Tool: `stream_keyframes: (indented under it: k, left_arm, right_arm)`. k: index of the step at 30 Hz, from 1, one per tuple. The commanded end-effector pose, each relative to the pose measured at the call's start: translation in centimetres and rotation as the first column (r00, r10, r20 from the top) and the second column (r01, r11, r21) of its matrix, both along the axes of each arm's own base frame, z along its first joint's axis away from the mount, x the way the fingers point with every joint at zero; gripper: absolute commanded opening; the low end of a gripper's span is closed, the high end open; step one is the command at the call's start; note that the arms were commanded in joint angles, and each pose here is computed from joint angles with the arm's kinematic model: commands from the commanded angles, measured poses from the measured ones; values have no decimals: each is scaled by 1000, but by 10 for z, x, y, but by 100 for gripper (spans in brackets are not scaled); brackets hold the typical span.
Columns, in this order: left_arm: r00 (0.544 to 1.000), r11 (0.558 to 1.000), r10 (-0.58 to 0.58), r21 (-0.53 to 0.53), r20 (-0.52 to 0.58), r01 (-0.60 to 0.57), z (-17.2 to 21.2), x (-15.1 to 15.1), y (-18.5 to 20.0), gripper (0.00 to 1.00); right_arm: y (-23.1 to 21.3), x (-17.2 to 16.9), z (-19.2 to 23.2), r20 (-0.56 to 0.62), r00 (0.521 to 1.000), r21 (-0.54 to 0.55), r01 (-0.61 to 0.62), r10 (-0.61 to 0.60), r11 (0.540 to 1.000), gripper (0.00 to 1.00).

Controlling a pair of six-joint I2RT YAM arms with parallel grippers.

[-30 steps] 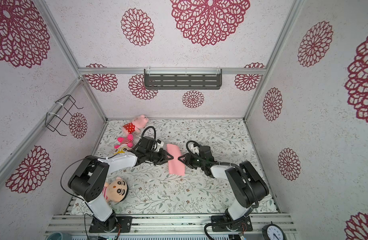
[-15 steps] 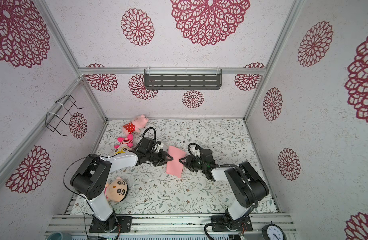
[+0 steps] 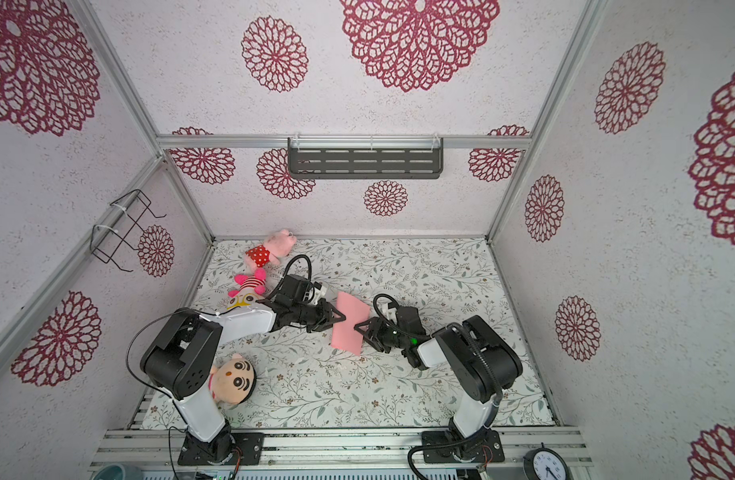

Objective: Fold a paper plane with a square sheet of paper (pick it up from the middle)

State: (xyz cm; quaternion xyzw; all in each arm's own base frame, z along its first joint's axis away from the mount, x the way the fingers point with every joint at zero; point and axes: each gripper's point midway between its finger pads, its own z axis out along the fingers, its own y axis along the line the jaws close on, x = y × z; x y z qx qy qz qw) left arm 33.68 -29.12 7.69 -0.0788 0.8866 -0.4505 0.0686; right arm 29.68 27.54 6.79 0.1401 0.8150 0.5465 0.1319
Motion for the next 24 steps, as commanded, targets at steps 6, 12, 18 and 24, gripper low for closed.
stream_keyframes:
  k: [6,12,18,24]
  left_arm:
    - [999,999,20,43,-25,-19,-13,-2,9,29]
    - [999,998,24,67,-47,-21,-21,-2,11,33]
    - [999,995,35,100,-41,-31,-20,0,17,54]
    - [997,985,82,152,-9,-79,-12,3,41,74]
  right_arm:
    - [-2,10,25,97,995,0,29,-29,1000,36]
    - [0,15,38,151,989,-57,6,3,998,7]
    - [4,18,43,151,988,-99,-21,35,995,0]
    - [18,22,50,146,985,-149,-68,90,987,0]
